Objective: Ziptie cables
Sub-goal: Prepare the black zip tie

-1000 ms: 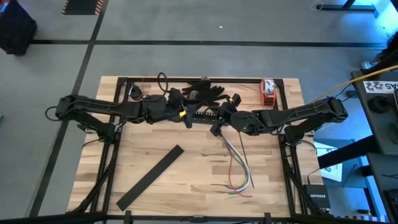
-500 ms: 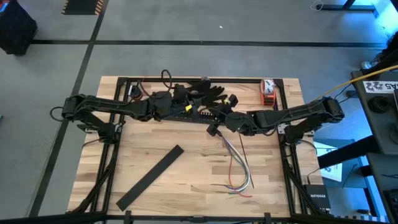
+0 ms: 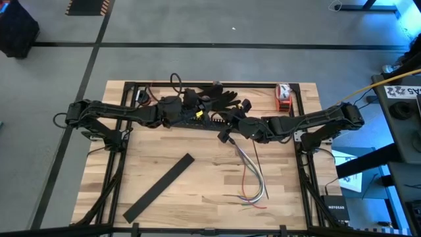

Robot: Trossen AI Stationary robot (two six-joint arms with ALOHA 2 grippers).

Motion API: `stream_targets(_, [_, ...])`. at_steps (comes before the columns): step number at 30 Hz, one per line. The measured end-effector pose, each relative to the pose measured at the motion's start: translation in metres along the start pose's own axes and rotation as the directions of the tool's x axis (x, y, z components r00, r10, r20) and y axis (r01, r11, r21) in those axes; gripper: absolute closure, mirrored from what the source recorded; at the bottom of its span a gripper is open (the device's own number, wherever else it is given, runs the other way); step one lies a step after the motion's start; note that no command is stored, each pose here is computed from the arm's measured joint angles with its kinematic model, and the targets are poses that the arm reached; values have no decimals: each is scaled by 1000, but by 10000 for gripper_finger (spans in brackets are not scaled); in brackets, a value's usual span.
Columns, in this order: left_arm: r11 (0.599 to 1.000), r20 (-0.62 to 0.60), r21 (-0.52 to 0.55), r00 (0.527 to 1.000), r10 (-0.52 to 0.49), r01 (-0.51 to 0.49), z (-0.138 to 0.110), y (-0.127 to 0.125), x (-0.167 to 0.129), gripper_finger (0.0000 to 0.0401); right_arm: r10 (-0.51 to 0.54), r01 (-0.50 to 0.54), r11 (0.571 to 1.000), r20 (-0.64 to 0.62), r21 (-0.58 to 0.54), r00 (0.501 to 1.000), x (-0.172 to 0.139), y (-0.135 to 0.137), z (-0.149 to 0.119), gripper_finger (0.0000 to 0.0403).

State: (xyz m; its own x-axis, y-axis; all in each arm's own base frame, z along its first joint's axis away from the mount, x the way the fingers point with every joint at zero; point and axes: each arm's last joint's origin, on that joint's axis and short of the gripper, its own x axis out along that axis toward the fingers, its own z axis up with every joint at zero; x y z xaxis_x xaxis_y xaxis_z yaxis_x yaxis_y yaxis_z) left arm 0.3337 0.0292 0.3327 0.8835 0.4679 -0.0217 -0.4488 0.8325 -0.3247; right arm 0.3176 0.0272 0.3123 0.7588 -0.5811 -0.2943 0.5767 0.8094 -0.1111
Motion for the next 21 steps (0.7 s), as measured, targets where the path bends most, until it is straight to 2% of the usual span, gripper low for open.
stream_targets(3, [999,-1,40,1000,-4,4,2,0,-2,395,16,-16,1000,0,2,1000,-1,0,1,401])
stream_targets(7, [990,4,127,998,-61,60,13,-1,-11,397,158,-157,987,-26,26,987,-19,-8,27,375])
stream_targets(11, [955,7,208,976,-216,210,28,-5,-23,397,254,-257,966,-111,-20,961,-48,-26,59,325])
stream_targets(14, [891,-27,237,919,-393,388,33,-10,-30,398,348,-361,932,-191,-40,918,-62,-39,71,291])
stream_targets(17, [780,-83,257,817,-571,571,33,-15,-34,398,487,-498,867,-216,2,846,-61,-48,74,269])
stream_targets(19, [717,-115,265,759,-640,645,32,-17,-36,398,589,-595,802,-217,44,778,-50,-49,68,261])
stream_targets(21, [681,-129,264,725,-677,683,31,-18,-37,399,697,-698,712,-200,81,688,-32,-44,60,257])
